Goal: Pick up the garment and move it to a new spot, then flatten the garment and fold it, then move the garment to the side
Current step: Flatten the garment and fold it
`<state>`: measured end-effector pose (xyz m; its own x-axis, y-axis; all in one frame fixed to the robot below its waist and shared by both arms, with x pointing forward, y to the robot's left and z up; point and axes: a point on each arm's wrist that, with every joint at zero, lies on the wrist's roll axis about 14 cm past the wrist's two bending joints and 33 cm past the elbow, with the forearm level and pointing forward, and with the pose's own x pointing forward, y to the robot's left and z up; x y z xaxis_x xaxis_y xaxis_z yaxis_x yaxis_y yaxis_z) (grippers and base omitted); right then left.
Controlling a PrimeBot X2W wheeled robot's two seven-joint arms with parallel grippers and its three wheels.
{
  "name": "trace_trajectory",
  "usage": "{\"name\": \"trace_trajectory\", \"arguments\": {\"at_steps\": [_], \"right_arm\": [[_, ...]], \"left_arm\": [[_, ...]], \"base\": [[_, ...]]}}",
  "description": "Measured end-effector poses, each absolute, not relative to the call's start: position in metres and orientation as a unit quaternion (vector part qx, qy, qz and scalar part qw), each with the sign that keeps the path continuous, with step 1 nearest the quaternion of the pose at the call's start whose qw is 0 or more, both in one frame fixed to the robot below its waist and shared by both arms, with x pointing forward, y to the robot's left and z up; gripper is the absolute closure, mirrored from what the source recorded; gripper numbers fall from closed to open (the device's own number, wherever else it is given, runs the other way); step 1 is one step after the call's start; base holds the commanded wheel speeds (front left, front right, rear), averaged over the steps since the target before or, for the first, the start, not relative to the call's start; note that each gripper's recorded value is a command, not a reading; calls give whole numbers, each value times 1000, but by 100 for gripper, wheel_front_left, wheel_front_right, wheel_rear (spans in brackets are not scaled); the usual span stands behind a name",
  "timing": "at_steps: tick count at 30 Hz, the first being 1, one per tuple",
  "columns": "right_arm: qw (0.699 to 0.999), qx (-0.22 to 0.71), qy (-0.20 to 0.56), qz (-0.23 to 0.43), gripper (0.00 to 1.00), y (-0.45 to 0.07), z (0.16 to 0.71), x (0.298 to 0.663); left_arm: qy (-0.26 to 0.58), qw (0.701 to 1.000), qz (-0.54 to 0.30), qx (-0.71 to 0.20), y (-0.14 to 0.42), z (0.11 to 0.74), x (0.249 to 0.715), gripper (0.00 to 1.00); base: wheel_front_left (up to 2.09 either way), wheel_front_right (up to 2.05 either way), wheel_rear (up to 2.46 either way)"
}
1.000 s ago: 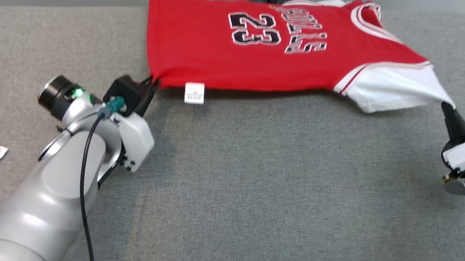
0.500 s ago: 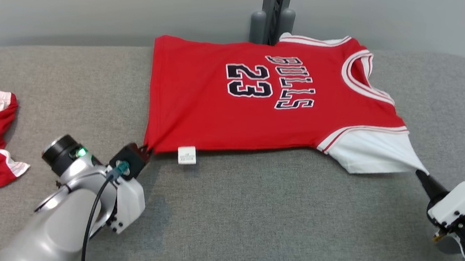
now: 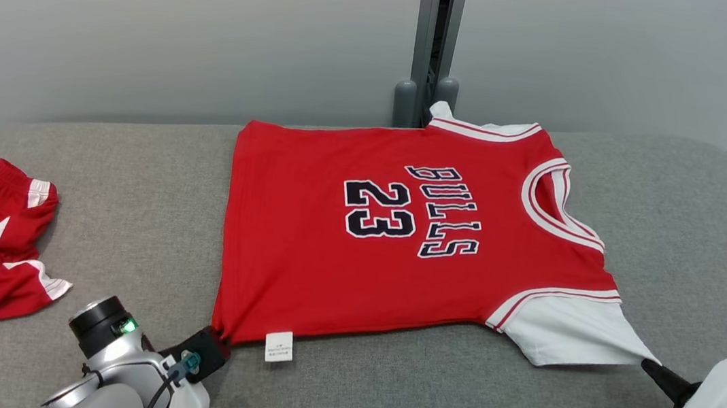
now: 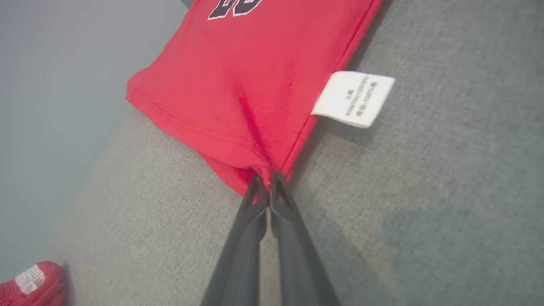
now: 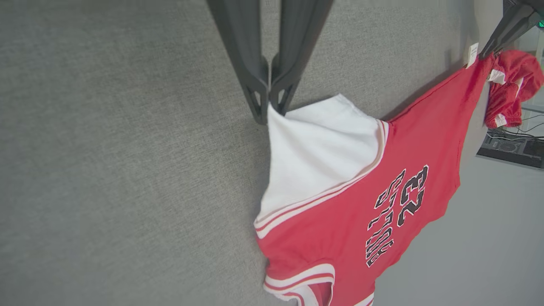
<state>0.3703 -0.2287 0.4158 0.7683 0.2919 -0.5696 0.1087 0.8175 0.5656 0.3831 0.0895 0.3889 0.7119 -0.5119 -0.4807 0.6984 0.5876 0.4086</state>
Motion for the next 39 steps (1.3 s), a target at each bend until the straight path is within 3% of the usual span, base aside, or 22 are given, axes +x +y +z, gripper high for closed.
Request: {"name": "trace_trajectory", "arguments": {"at_steps": [21,39], "right_arm": [[830,322,442,115,100,-222,407,293],[781,339,508,132,100,-226,404,249]], "left_arm": [[213,850,-388,286,106,389,327,100],[268,838,-418,229,114,406,281,100]], "base": [[0,0,0],[0,0,0]]}}
